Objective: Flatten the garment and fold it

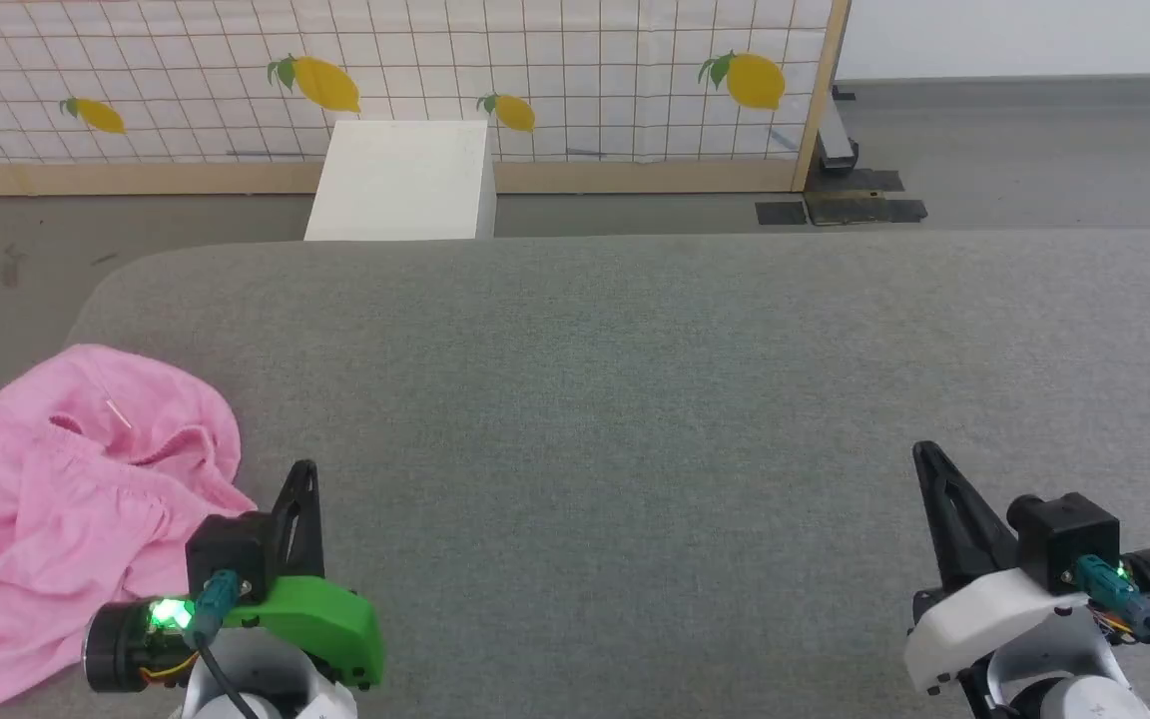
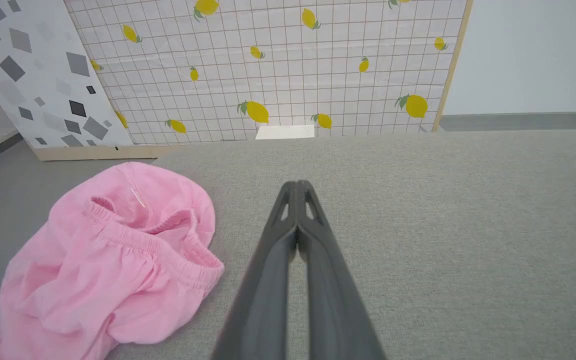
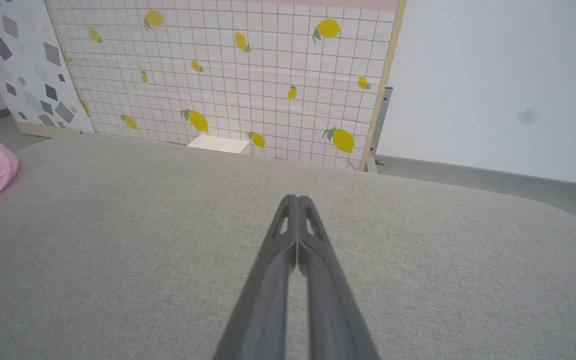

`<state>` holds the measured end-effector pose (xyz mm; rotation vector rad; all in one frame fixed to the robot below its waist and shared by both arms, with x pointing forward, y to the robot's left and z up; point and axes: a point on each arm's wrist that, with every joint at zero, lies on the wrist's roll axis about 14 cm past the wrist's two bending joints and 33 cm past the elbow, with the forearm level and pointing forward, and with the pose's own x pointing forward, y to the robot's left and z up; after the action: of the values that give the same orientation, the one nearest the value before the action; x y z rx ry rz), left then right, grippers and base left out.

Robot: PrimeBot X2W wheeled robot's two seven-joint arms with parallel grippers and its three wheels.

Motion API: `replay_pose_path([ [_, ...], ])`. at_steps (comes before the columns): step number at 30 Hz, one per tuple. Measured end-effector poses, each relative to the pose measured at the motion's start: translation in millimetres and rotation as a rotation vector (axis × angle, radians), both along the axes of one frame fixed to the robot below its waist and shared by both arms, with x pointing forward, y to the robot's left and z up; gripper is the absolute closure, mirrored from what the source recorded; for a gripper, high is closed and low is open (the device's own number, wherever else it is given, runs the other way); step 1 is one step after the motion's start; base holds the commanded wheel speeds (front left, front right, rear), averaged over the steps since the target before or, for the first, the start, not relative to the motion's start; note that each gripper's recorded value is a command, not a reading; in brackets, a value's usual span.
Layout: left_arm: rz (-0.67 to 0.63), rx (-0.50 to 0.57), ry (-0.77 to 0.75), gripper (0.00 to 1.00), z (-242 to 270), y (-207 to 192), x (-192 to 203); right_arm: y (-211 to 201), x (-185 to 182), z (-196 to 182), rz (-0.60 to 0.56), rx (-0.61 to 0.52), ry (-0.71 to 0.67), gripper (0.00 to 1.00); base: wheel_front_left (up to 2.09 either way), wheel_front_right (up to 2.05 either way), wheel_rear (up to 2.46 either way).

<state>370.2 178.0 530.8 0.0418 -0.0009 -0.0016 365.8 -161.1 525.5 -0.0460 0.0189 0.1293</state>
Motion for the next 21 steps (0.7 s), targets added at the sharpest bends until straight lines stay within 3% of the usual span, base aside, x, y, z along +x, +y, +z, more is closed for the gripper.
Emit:
replay_pose_path([
  [21, 0.000, 0.000, 0.000, 1.00, 0.0, 0.0, 0.0, 0.1, 0.0, 0.0, 0.000, 0.000, 0.000, 1.00, 0.00, 0.00, 0.00],
])
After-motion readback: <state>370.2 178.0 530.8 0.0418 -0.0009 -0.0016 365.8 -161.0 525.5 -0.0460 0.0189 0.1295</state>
